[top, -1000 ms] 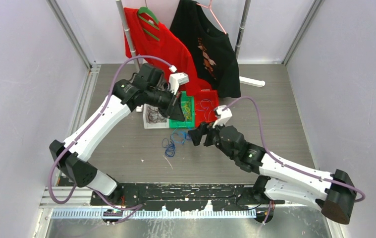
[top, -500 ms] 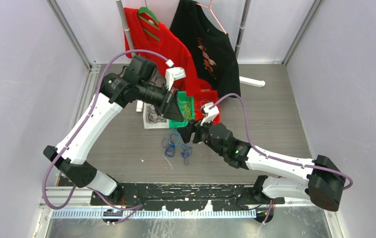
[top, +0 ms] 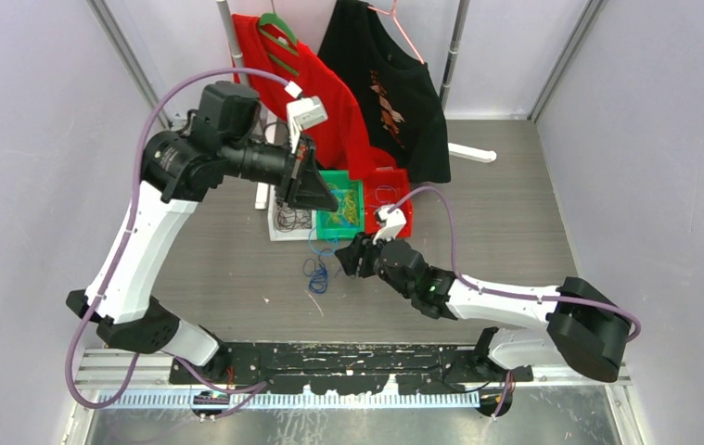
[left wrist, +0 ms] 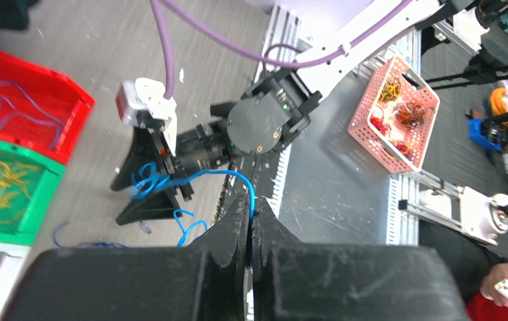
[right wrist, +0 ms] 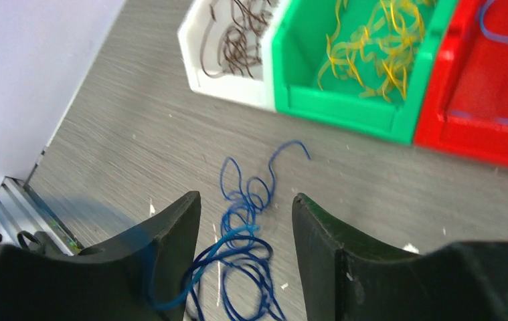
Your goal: Untangle the cables
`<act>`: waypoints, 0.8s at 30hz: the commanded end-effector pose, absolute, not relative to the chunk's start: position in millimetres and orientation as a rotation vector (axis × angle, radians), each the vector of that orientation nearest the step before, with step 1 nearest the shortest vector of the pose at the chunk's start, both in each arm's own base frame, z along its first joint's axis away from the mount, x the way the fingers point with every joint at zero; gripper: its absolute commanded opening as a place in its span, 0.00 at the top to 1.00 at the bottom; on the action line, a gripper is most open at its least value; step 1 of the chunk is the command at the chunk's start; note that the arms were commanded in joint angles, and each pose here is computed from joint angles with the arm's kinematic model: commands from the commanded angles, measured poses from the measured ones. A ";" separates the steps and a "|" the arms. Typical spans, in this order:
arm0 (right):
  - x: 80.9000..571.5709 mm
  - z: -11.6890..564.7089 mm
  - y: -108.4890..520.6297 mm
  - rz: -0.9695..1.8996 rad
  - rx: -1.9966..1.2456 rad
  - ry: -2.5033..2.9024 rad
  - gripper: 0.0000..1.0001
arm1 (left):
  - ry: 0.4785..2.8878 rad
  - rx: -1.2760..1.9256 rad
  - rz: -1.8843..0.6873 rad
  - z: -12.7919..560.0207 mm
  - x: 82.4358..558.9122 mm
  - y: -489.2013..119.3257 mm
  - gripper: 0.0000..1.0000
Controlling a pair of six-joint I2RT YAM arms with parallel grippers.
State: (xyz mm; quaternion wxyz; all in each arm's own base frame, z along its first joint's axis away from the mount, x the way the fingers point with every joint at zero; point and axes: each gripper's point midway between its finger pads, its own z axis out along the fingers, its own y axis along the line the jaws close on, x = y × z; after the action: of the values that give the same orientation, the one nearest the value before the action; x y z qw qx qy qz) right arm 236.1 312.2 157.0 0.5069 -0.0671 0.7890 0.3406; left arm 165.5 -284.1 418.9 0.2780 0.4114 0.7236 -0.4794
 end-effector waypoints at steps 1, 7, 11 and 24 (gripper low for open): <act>235.4 154.7 311.7 0.902 -0.017 1.896 0.43 | 1.690 1.113 -1.232 479.7 155.3 -274.7 1.00; 226.1 125.5 306.5 0.926 0.069 1.984 0.43 | 1.508 1.048 -1.048 526.5 174.2 -265.1 1.00; 220.2 112.3 301.5 0.931 0.094 2.017 0.44 | 1.491 1.016 -1.005 529.2 184.1 -264.4 1.00; 219.9 191.8 255.8 0.800 -0.020 1.832 0.31 | 1.522 1.052 -1.032 516.1 180.1 -267.1 1.00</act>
State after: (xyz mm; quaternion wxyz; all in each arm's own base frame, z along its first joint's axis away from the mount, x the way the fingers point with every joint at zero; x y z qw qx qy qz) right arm 209.4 269.4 141.7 0.4846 -0.0053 0.7982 0.3577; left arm 180.9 -267.7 511.8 0.4764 0.4260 0.6401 -0.4263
